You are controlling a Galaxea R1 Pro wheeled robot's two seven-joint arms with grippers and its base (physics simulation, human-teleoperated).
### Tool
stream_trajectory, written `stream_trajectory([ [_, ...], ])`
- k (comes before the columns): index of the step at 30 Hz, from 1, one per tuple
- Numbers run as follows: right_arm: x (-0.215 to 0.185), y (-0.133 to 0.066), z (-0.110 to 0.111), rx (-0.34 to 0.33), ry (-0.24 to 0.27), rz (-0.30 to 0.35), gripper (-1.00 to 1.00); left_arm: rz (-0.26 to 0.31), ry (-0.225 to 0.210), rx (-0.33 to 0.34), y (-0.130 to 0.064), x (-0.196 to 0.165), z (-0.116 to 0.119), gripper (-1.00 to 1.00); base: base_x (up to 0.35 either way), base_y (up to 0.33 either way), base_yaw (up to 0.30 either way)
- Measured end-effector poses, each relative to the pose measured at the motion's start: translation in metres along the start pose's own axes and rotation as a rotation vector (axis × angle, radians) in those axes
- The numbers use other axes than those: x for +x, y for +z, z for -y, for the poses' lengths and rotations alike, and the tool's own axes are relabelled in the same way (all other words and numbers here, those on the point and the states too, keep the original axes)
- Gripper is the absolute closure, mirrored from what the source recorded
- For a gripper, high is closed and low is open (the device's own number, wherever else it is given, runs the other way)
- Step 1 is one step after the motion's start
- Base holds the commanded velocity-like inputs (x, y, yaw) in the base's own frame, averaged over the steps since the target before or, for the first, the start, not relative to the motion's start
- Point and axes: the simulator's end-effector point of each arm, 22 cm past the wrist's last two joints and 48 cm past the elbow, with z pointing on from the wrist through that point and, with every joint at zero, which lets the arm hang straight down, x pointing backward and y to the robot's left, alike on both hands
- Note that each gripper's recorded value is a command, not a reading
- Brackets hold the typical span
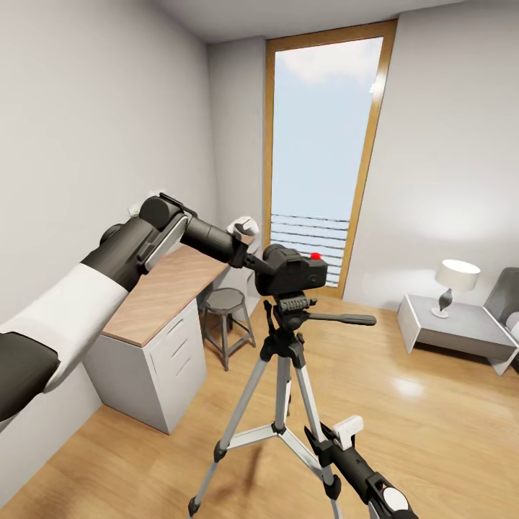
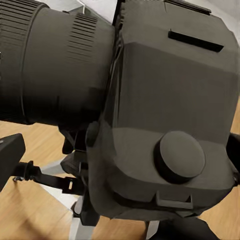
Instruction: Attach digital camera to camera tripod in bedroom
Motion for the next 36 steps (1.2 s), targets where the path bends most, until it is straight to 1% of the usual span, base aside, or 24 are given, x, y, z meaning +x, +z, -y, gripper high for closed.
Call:
stream_trajectory([
  [14,0.000,0.000,0.000,0.000,0.000,0.000,1.00,0.001,-0.002,0.001,-0.001,0.000,0.000,-1.00,0.000,0.000,0.000],
  [21,0.000,0.000,0.000,0.000,0.000,0.000,1.00,-0.001,-0.017,0.019,-0.013,0.008,-0.003,-1.00,0.000,0.000,0.000],
  [24,0.000,0.000,0.000,-0.001,-0.003,-0.001,1.00,-0.018,-0.014,0.032,-0.021,0.015,-0.004,-1.00,0.000,0.000,0.000],
  [26,0.000,0.000,-0.001,-0.004,-0.007,0.002,1.00,-0.019,-0.019,0.062,-0.026,0.018,0.000,-1.00,0.000,0.000,0.000],
  [28,0.000,0.000,0.000,-0.002,-0.005,0.001,1.00,-0.041,-0.025,0.068,-0.028,0.028,-0.001,-1.00,0.000,0.000,0.000],
  [32,0.000,0.000,-0.001,-0.003,-0.006,0.002,1.00,-0.072,-0.024,0.070,-0.028,0.038,-0.001,-1.00,0.000,0.000,0.000],
  [36,0.000,0.000,-0.001,-0.003,-0.006,0.002,1.00,-0.089,-0.010,0.069,-0.028,0.042,0.002,-1.00,0.000,0.000,0.000],
])
